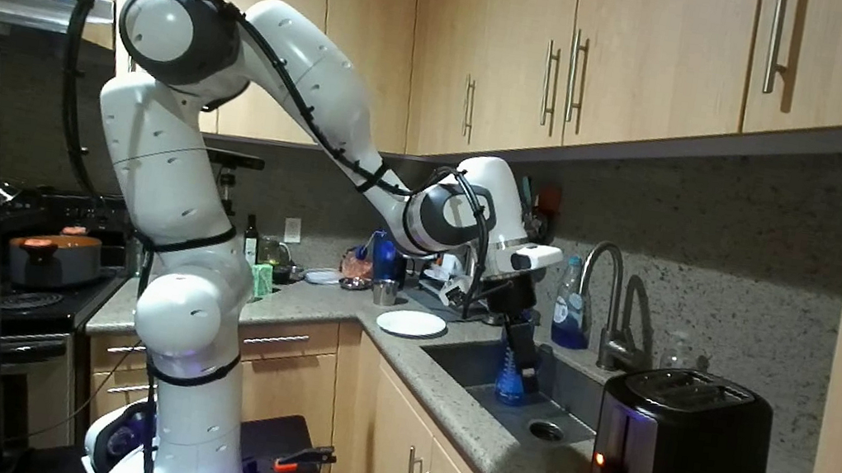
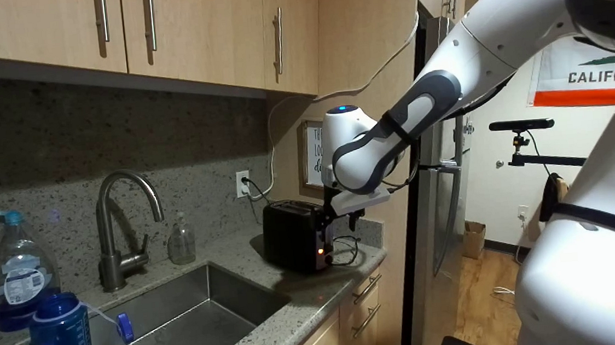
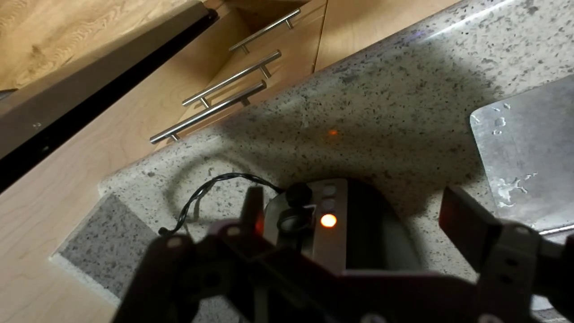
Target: Put the slice of bread in the toaster, push the lever on the toaster down
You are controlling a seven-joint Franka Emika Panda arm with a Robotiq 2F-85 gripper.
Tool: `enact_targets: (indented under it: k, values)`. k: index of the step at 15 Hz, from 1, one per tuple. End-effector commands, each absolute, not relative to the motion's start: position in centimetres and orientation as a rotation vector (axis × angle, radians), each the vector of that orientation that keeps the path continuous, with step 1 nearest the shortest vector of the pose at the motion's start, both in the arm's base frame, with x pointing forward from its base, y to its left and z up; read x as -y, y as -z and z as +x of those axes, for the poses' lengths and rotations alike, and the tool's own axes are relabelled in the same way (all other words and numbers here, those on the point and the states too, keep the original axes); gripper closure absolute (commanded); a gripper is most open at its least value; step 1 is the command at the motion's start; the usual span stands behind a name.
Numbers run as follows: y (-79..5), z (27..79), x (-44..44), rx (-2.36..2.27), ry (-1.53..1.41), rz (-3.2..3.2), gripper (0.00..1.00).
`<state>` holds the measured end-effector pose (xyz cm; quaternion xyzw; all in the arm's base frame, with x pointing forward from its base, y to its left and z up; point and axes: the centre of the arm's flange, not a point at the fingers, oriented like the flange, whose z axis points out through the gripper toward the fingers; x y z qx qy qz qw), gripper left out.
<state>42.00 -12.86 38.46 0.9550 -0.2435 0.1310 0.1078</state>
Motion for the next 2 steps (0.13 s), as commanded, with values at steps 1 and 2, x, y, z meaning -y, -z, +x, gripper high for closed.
enact_targets:
  k: [1, 2]
  values:
    - [-38.45, 42.0, 12.85, 0.716, -0.385, 2.81, 0.0]
    - [-38.45, 42.0, 12.85, 0.716, -0.385, 2.81, 0.0]
